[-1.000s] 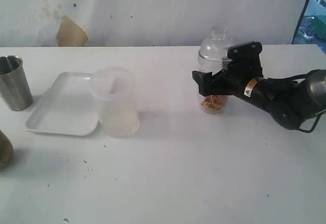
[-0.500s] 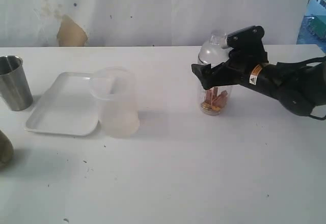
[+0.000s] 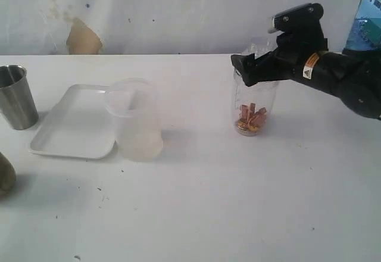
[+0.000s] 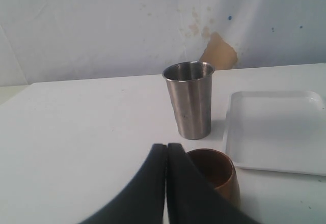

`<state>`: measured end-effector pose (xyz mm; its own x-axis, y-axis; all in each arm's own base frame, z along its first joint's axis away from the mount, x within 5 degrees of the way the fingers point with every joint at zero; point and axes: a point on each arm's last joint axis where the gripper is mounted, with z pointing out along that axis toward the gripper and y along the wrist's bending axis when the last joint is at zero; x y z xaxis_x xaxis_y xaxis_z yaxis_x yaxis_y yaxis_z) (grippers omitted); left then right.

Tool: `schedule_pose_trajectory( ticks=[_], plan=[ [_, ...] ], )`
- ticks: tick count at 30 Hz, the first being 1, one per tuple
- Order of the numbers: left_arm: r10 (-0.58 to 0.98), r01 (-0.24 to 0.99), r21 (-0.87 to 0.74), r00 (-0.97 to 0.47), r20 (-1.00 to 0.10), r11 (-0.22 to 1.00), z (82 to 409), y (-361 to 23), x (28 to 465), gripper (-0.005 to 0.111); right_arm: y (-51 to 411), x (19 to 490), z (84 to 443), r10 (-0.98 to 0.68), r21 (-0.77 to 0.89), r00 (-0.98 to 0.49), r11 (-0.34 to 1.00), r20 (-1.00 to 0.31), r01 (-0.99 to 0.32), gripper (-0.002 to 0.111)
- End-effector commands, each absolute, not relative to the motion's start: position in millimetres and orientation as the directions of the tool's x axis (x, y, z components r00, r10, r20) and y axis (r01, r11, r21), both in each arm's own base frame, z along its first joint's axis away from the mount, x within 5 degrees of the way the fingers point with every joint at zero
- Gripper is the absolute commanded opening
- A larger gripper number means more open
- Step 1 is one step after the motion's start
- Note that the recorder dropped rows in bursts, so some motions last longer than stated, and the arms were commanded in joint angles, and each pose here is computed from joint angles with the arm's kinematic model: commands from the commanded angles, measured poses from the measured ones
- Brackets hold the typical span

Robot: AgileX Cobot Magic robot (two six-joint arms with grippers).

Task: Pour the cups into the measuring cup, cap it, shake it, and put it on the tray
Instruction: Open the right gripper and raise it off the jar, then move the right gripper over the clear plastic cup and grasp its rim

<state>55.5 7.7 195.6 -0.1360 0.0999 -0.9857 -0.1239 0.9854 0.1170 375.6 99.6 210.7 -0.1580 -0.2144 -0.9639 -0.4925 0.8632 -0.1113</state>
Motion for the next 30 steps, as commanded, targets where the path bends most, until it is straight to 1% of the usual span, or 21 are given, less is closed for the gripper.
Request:
schedule_pose_trajectory(
  ticks=[1, 6, 8, 11, 14, 16, 17, 18, 20, 21, 22, 23, 24, 26, 27, 30],
  plan=[
    [0.093, -0.12, 0.108, -0.127, -0.988, 0.987, 195, 7, 55, 0.001, 96, 371, 229, -0.209, -0.118, -0.146, 0.874, -0.967, -0.471, 0.102],
    [0.093, -0.12, 0.108, -0.127, -0.988, 0.987, 195, 7, 55, 0.001, 94, 364, 248, -0.165, -0.082, -0.145, 0.887, -0.976, -0.453, 0.102],
    [0.093, -0.12, 0.108, -0.127, -0.988, 0.987, 195, 7, 55, 0.001, 98, 358, 258, -0.176, -0.098, -0.119, 0.87, -0.977, -0.483, 0.102],
    [0.093, -0.12, 0.108, -0.127, -0.988, 0.987, 195, 7, 55, 0.001, 114, 341, 280, -0.237, -0.176, -0.035, 0.804, -0.971, -0.568, 0.102],
    [0.093, -0.12, 0.108, -0.127, -0.988, 0.987, 195, 7, 55, 0.001, 129, 321, 305, -0.168, -0.122, -0.023, 0.794, -0.986, -0.595, 0.102],
    [0.093, -0.12, 0.108, -0.127, -0.988, 0.987, 195, 7, 55, 0.001, 141, 305, 321, -0.17, -0.142, 0.012, 0.775, -0.985, -0.615, 0.102],
    [0.093, -0.12, 0.108, -0.127, -0.988, 0.987, 195, 7, 55, 0.001, 146, 298, 327, -0.158, -0.125, 0.0, 0.78, -0.987, -0.613, 0.101],
    [0.093, -0.12, 0.108, -0.127, -0.988, 0.987, 195, 7, 55, 0.001, 148, 293, 332, -0.12, -0.067, -0.052, 0.803, -0.991, -0.592, 0.098],
    [0.093, -0.12, 0.108, -0.127, -0.988, 0.987, 195, 7, 55, 0.001, 152, 287, 338, -0.057, 0.038, -0.16, 0.845, -0.986, -0.534, 0.088],
    [0.093, -0.12, 0.108, -0.127, -0.988, 0.987, 195, 7, 55, 0.001, 156, 283, 339, -0.04, 0.085, -0.239, 0.868, -0.97, -0.489, 0.076],
    [0.093, -0.12, 0.108, -0.127, -0.988, 0.987, 195, 7, 55, 0.001, 158, 280, 338, -0.042, 0.099, -0.285, 0.882, -0.958, -0.461, 0.067],
    [0.093, -0.12, 0.108, -0.127, -0.988, 0.987, 195, 7, 55, 0.001, 163, 277, 337, -0.056, 0.101, -0.333, 0.894, -0.941, -0.436, 0.055],
    [0.093, -0.12, 0.108, -0.127, -0.988, 0.987, 195, 7, 55, 0.001, 169, 272, 336, -0.093, 0.078, -0.365, 0.901, -0.926, -0.427, 0.044],
    [0.093, -0.12, 0.108, -0.127, -0.988, 0.987, 195, 7, 55, 0.001, 181, 259, 331, -0.19, 0.008, -0.401, 0.896, -0.896, -0.444, 0.032],
    [0.093, -0.12, 0.108, -0.127, -0.988, 0.987, 195, 7, 55, 0.001, 189, 251, 328, -0.251, -0.034, -0.411, 0.883, -0.877, -0.468, 0.03],
    [0.093, -0.12, 0.108, -0.127, -0.988, 0.987, 195, 7, 55, 0.001, 215, 224, 323, -0.387, -0.117, -0.375, 0.811, -0.842, -0.574, 0.029]
  ],
)
